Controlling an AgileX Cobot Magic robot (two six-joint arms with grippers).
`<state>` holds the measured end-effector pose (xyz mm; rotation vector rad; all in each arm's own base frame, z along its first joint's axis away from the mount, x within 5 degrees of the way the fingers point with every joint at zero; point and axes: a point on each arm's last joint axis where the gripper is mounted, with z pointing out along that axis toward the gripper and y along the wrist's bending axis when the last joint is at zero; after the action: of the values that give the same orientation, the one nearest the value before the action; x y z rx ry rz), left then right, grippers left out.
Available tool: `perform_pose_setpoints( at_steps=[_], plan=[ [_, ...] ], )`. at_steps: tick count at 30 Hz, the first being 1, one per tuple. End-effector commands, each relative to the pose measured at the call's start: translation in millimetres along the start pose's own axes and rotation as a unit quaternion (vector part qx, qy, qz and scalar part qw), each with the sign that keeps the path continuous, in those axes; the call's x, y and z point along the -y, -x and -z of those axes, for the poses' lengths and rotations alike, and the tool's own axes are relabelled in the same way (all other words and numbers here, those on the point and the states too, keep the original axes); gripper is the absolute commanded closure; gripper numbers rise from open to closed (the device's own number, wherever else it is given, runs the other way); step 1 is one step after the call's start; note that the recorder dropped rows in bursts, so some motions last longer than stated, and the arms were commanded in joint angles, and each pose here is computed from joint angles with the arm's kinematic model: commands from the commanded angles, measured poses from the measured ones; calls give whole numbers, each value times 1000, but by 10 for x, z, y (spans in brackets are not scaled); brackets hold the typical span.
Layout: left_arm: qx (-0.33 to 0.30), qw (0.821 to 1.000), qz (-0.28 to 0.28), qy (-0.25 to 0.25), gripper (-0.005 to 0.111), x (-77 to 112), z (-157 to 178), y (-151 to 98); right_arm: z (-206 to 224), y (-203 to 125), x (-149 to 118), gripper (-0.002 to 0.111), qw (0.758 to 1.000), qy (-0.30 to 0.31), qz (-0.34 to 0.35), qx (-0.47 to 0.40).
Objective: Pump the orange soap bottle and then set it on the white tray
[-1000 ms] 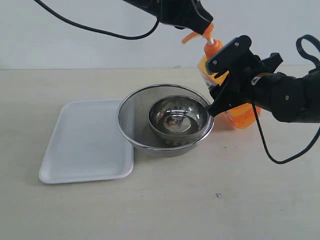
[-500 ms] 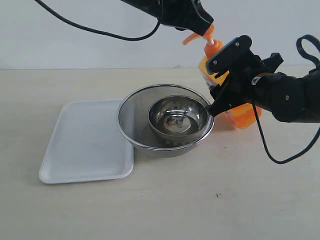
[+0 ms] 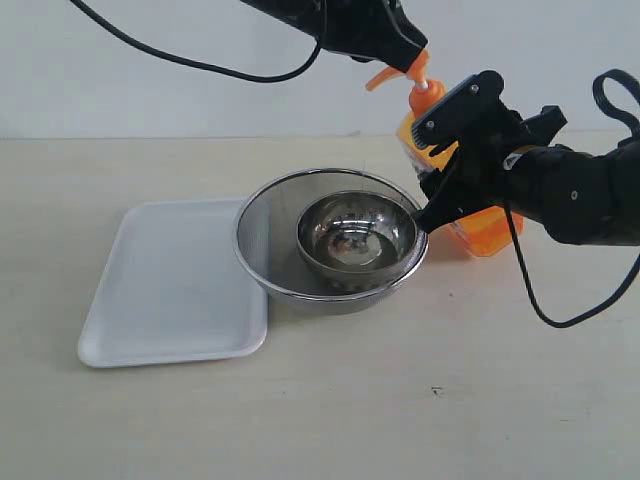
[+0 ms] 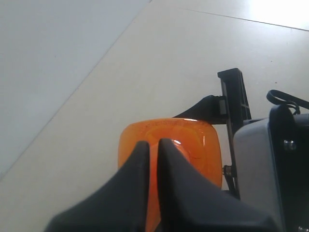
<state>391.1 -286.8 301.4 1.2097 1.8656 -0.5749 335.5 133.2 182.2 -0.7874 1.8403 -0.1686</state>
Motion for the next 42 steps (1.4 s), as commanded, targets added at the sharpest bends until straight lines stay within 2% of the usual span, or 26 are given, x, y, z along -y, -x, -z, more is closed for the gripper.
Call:
perform_pose_setpoints(
  at_steps=[1, 16, 28, 34, 42],
  plan=[
    [-109, 992, -7, -69, 102, 155, -397, -467, 11, 84, -3, 108, 1000, -1, 1, 19],
    [-136, 987, 1, -85, 102, 231, -657, -667, 11, 84, -3, 108, 1000, -1, 1, 19],
    [-137, 987, 2, -85, 102, 231, -661, -671, 11, 84, -3, 108, 1000, -1, 1, 19],
    [-122, 990, -2, -76, 102, 230, -557, -554, 11, 84, -3, 108, 1000, -1, 1, 19],
    [-73, 996, -28, -38, 102, 226, -218, -210, 11, 84, -3, 108, 1000, -1, 1, 19]
  ],
)
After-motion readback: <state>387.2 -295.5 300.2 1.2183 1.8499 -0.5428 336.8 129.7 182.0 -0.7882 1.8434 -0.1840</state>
